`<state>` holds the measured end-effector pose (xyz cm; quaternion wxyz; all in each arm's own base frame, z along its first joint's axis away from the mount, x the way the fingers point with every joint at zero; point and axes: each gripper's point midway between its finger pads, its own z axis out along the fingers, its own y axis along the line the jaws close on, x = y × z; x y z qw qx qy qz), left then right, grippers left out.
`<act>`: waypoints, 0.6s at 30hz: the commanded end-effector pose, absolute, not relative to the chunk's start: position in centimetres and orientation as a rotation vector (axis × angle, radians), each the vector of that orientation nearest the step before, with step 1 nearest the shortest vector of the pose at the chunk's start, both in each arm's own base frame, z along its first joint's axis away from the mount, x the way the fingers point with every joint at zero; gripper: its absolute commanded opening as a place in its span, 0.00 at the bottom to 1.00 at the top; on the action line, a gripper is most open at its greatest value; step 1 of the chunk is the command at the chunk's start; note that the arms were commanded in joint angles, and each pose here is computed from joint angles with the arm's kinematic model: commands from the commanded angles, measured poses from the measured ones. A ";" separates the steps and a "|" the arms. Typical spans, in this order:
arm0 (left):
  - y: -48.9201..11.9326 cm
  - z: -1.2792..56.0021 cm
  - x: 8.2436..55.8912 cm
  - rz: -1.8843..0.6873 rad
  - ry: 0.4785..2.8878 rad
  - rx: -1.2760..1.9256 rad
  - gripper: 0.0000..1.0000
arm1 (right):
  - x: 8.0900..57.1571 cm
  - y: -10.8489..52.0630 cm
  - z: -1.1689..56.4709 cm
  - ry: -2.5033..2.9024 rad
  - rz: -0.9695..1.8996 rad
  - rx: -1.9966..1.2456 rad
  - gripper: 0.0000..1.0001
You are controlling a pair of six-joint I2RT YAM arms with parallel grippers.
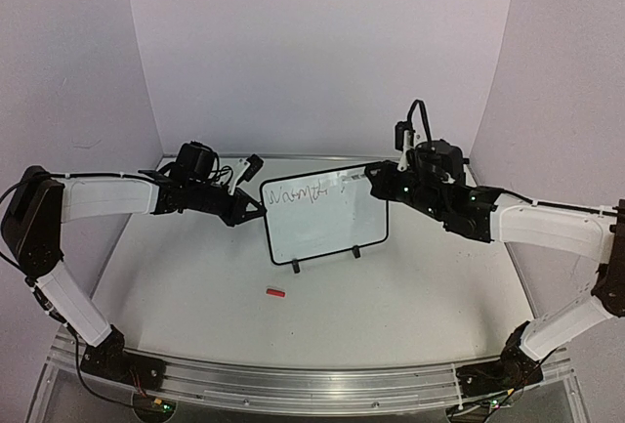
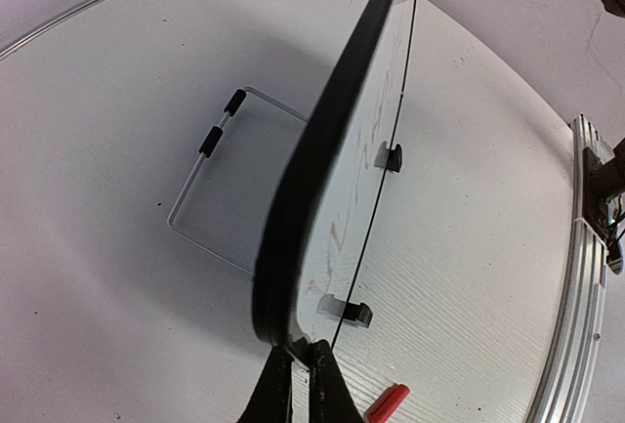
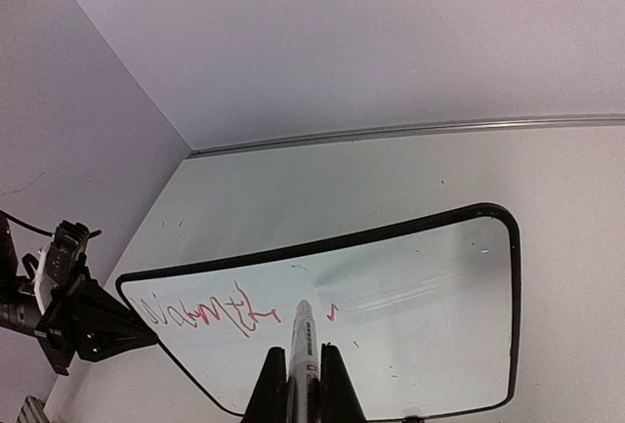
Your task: Write a sentence on the whiteboard
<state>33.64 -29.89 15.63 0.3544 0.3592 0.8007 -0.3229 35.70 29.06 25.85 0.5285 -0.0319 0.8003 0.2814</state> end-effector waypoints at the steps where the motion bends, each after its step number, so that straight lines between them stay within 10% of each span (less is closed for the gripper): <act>1: -29.0 14.3 34.4 -0.728 2.115 0.944 0.00 | 36.1 28.5 28.4 1.848 0.687 -0.036 0.00; 18: -29.2 14.1 34.5 -0.731 2.120 0.947 0.00 | 37.1 28.7 27.2 1.868 0.632 -0.029 0.00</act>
